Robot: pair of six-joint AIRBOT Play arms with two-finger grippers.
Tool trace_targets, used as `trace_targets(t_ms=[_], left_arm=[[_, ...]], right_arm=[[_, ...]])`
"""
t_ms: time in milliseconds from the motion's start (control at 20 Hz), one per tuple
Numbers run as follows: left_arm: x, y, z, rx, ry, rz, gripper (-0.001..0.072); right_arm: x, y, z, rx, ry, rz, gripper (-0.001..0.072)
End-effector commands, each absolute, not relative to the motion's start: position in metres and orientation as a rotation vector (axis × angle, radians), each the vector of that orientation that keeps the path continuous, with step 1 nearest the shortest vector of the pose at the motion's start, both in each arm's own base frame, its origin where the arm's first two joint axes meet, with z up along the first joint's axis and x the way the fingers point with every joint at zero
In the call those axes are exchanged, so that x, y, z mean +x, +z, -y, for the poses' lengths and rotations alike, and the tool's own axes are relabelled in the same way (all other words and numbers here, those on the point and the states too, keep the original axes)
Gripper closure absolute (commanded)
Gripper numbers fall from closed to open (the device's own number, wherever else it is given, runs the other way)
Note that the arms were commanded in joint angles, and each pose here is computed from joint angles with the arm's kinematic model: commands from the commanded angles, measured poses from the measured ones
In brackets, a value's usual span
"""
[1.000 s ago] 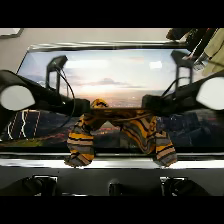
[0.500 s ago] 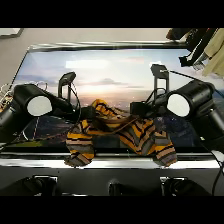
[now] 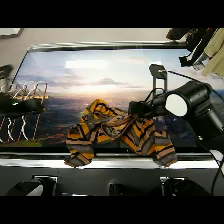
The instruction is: Fold the clothes and pants, and hang the long-sleeved shirts on hangers.
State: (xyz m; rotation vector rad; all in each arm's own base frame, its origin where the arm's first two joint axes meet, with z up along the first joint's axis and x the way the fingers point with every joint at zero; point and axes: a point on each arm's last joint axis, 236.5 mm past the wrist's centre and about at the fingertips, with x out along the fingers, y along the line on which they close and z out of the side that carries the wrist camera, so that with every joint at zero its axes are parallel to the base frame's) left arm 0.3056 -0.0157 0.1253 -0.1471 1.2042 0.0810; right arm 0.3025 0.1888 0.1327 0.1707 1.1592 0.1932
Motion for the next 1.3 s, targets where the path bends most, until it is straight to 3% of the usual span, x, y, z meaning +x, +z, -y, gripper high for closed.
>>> trace_targets(t_ms=[0,150,300,500,750,1250], left_arm=[[0.257,0.105,-0.083,-0.146,0.266,-1.315,0.0013],[0.241,0.075,-0.114,-0.236,0.371,-1.348,0.0013],[0.247,0.038,-0.136,-0.213,0.389,-1.304,0.0012],[0.265,-0.005,-0.144,-0.136,0.314,-1.274,0.0013],[0.277,-0.059,-0.131,-0.093,0.134,-1.388,0.0013],[0.294,-0.093,-0.131,-0.06,0.093,-1.403,0.0019]], right_arm=[[0.303,0.132,-0.19,0.172,0.195,-1.16,0.0685],[0.302,0.132,-0.19,0.172,0.195,-1.16,0.0685],[0.303,0.132,-0.189,0.17,0.192,-1.159,0.0685],[0.303,0.132,-0.189,0.17,0.192,-1.159,0.0684],[0.299,0.13,-0.185,0.159,0.181,-1.177,0.0684],[0.291,0.125,-0.178,0.136,0.157,-1.216,0.0684]])
